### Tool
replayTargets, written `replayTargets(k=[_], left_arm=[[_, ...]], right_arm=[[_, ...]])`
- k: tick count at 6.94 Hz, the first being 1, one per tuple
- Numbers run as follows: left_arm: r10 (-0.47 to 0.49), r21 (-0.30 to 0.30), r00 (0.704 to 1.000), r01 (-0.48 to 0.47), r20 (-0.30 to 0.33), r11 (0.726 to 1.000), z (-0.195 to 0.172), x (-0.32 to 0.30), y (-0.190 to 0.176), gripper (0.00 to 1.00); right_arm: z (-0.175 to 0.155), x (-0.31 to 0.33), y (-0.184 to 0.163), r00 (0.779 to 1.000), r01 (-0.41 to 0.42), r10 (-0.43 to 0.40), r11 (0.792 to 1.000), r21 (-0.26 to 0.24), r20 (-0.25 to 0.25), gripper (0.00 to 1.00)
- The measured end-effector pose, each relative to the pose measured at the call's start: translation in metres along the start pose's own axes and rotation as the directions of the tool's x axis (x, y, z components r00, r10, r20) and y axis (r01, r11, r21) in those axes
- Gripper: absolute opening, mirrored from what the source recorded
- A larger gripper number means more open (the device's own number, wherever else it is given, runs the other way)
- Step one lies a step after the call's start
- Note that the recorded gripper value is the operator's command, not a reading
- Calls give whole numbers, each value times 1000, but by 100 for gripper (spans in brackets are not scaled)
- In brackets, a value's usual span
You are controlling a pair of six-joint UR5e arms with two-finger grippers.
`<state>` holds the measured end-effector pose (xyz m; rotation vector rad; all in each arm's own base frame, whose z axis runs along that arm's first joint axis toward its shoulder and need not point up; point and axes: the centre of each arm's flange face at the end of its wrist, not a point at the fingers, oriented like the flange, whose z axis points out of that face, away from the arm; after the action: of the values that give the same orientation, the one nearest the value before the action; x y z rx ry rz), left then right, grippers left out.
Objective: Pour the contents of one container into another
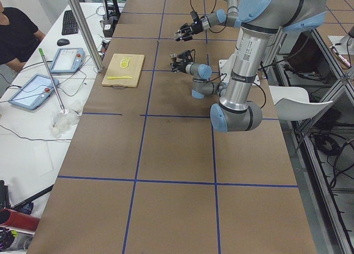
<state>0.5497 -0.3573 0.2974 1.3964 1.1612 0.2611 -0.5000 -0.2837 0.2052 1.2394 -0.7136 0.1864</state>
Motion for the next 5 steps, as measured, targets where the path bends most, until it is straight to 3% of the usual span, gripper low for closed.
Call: replayTargets(k=[3, 5], left_arm=[[-37, 50, 994, 42, -105, 998, -6, 24, -6, 0], [-44, 48, 992, 50, -121, 998, -6, 32, 3, 0]], right_arm=[[-3, -10, -5, 999, 33, -33, 999, -12, 21, 0], [-4, -17, -9, 999, 43, -42, 999, -18, 24, 0]])
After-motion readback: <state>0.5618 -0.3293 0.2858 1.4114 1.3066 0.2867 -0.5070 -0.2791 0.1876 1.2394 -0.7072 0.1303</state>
